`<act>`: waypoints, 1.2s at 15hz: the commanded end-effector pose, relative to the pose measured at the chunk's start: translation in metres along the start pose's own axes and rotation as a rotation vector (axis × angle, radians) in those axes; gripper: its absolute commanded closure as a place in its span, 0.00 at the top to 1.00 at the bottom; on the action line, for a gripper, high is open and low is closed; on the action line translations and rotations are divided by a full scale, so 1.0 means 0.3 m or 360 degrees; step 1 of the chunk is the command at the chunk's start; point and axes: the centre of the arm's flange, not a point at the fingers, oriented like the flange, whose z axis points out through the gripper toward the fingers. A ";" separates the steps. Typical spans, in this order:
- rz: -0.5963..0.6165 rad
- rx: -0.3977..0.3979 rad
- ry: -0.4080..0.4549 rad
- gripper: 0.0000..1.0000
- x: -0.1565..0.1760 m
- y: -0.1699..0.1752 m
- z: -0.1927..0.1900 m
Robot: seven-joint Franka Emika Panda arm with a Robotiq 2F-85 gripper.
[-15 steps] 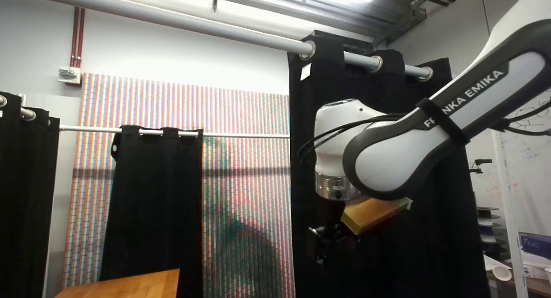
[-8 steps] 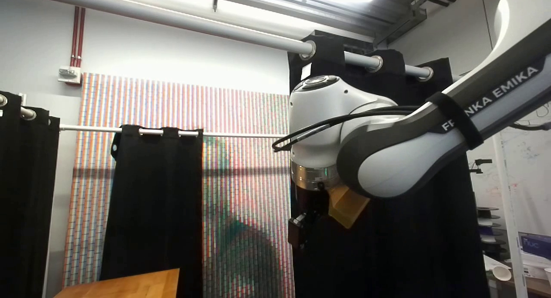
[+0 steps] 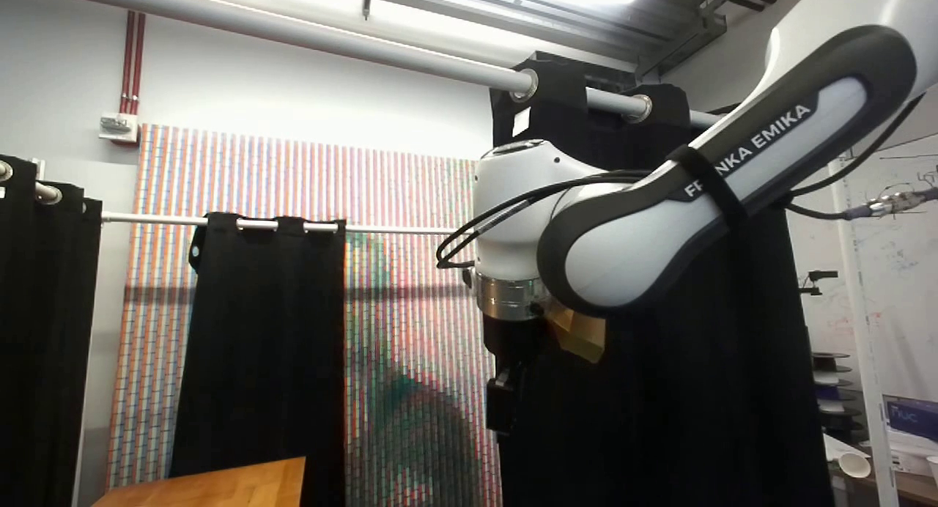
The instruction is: Open the curtain
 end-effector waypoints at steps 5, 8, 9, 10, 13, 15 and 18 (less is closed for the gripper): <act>-0.0349 0.0108 -0.0313 1.00 0.094 0.346 0.130; -0.0245 0.0174 -0.0422 1.00 0.106 0.527 0.207; -0.0187 0.0185 -0.0457 1.00 0.113 0.593 0.225; -0.0137 0.0187 -0.0490 1.00 0.112 0.650 0.244; 0.0009 0.0193 -0.0554 1.00 0.076 0.805 0.269; 0.0133 0.0206 -0.0570 1.00 0.025 0.899 0.273; 0.0415 0.0249 -0.0563 1.00 -0.085 1.032 0.268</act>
